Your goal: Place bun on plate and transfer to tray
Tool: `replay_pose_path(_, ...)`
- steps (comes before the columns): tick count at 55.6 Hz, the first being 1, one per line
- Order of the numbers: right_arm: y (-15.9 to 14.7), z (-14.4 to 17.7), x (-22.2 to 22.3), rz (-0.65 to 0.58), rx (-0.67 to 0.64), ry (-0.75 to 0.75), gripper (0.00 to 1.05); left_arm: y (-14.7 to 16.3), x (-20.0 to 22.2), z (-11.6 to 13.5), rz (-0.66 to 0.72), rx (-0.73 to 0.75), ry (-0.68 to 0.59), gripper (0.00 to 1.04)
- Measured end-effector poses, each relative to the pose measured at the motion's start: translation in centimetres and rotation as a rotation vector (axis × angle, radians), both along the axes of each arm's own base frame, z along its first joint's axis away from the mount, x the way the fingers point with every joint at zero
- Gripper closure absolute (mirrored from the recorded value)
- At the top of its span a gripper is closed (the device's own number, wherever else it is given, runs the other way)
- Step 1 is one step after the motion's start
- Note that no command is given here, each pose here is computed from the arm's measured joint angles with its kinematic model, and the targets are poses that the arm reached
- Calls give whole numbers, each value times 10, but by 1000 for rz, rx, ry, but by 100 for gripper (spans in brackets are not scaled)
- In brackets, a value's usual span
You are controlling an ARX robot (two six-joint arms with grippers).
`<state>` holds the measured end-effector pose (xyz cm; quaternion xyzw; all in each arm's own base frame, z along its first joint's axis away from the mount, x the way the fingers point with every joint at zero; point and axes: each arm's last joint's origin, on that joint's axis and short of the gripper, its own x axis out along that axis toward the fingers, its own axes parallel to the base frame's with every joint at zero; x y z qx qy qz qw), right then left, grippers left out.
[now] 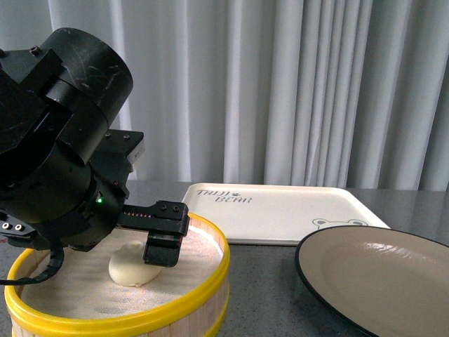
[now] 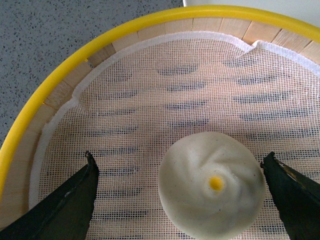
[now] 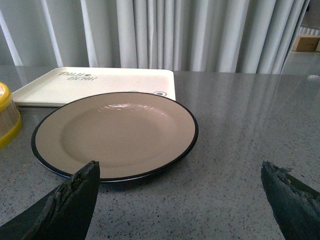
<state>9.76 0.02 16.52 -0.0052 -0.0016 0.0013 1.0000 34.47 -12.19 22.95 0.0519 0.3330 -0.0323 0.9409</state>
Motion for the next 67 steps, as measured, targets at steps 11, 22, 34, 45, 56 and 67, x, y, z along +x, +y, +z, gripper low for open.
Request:
replay_pose_path(11,0,0,0,0,0,0,9,0,2,-7,12,-19,18,7)
replay_pose_path(22,0,0,0,0,0,0,9,-1,1,-10,12,-50,11,15)
replay_pose_path(34,0,0,0,0,0,0,9,-1,-2,-6,-8,-82,-12,47)
replay_pose_path(45,0,0,0,0,0,0,9,2,-9,17,-28,-143,-91,85)
replay_pose_path(56,0,0,0,0,0,0,9,-16,-16,37,-185,-223,-194,100)
replay_pose_path(67,0,0,0,0,0,0,9,-56,-28,43,-366,-209,-241,100)
